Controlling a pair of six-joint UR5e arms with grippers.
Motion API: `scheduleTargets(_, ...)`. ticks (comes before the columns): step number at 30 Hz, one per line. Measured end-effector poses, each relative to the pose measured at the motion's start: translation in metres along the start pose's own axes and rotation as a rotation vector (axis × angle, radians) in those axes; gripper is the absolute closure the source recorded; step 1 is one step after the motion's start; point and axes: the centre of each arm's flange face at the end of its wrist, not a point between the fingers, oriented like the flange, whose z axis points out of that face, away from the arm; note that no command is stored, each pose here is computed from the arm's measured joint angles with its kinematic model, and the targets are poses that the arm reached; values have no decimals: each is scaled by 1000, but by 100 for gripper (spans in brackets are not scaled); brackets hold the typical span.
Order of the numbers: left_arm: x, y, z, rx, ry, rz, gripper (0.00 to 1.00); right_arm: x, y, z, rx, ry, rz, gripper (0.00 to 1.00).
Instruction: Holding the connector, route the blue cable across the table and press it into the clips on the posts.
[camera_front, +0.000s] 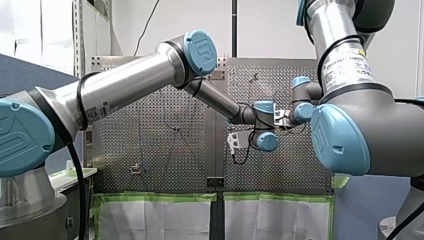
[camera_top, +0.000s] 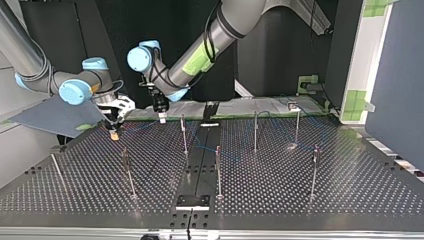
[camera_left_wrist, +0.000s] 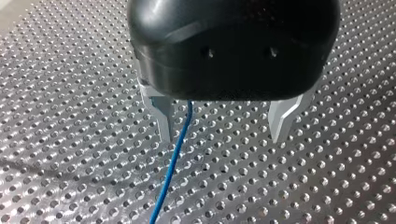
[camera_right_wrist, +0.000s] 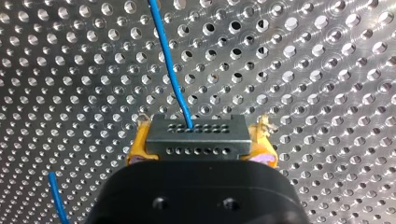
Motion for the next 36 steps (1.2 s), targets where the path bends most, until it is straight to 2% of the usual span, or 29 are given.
scheduleTargets(5, -2, 1, 7, -6, -7, -7, 2, 0, 0, 0, 0, 0, 0, 99)
scheduleTargets(13, -3, 13, 27, -27, -11, -6, 2, 0, 0, 0, 1, 1, 0, 99)
scheduleTargets(19, -6, 13, 30, -24, -3, -3, 2, 0, -1, 0, 10, -1, 0, 99)
scheduleTargets(20, -7, 13, 29, -22, -2, -4, 11, 0, -1, 0, 12, -1, 0, 99)
scheduleTargets(21, -7, 12, 28, -20, -1, -4, 11, 0, -1, 0, 12, -1, 0, 99)
scheduleTargets(22, -7, 11, 27, -19, 0, -5, 33, 0, -1, 0, 13, -1, 0, 99)
scheduleTargets(23, -7, 10, 26, -17, 1, -5, 48, 0, -1, 0, 13, -2, 0, 99)
scheduleTargets(24, -7, 9, 24, -15, 2, -5, 48, 0, -1, 0, 13, -2, 0, 99)
scheduleTargets(25, -7, 9, 23, -13, 2, -5, 68, 0, -1, 0, 14, -2, 0, 99)
scheduleTargets(26, -7, 8, 23, -12, 3, -5, 80, 0, -1, 0, 14, -2, 0, 99)
scheduleTargets(27, -7, 8, 22, -10, 3, -5, 80, 0, -1, 0, 14, -2, 0, 99)
scheduleTargets(28, -7, 7, 21, -9, 4, -5, 96, 0, -1, 0, 14, -2, 0, 99)
scheduleTargets(29, -7, 7, 21, -8, 4, -6, 100, 0, -1, 0, 14, -3, 1, 99)
scheduleTargets(36, -8, 5, 19, -3, 8, -9, 100, 0, -1, 0, 14, -2, 0, 99)
